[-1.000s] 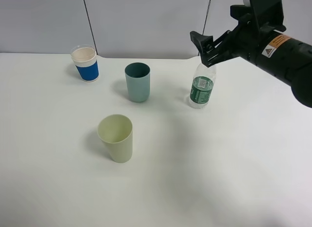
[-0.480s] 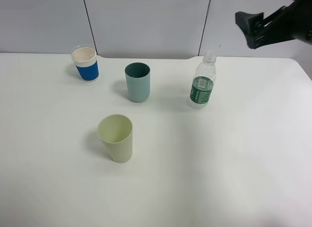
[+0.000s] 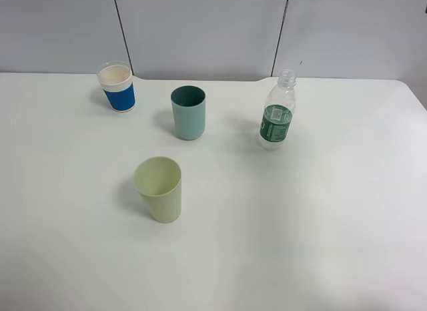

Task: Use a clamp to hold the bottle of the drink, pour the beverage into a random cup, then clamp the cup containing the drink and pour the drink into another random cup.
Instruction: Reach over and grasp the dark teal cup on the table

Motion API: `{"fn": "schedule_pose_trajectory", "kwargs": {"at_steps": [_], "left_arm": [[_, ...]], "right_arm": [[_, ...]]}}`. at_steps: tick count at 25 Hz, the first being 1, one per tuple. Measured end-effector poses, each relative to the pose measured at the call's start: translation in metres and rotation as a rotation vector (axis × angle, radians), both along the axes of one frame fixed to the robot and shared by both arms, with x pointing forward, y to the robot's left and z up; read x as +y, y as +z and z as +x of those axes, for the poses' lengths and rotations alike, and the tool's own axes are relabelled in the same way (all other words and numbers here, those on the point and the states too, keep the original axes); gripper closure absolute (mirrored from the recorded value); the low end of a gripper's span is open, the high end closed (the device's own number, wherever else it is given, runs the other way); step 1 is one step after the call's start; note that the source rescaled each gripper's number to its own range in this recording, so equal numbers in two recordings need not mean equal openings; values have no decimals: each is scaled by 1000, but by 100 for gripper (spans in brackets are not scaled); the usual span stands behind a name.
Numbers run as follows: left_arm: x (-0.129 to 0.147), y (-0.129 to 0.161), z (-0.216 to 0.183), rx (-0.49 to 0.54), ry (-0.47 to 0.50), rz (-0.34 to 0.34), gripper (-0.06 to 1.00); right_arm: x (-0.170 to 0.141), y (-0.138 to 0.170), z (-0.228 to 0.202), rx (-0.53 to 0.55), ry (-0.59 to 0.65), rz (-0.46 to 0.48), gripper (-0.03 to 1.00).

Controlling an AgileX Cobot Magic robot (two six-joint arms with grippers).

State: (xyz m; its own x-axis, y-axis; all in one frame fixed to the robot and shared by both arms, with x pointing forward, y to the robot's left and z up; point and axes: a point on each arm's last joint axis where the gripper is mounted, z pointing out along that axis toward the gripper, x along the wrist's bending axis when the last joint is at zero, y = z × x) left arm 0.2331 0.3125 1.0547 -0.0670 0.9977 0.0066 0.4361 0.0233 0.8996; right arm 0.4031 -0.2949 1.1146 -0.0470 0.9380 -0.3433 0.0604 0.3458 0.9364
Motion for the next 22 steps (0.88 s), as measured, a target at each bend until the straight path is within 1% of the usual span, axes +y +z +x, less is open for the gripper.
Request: {"fn": "schedule_pose_trajectory", "kwargs": {"at_steps": [8,10,18,22], "left_arm": [[0,0,0,0,0,0,-6],[0,0,0,0,0,0,-6],[0,0,0,0,0,0,-6],[0,0,0,0,0,0,-6]], "right_arm": [[-5,7,-60,44,-53,60,-3],[-7,5,-77,76,-68,66,-3],[-11,-5,-141,74,-96,100,-3],[-11,-17,-162,129,-106,117,-3]]}}
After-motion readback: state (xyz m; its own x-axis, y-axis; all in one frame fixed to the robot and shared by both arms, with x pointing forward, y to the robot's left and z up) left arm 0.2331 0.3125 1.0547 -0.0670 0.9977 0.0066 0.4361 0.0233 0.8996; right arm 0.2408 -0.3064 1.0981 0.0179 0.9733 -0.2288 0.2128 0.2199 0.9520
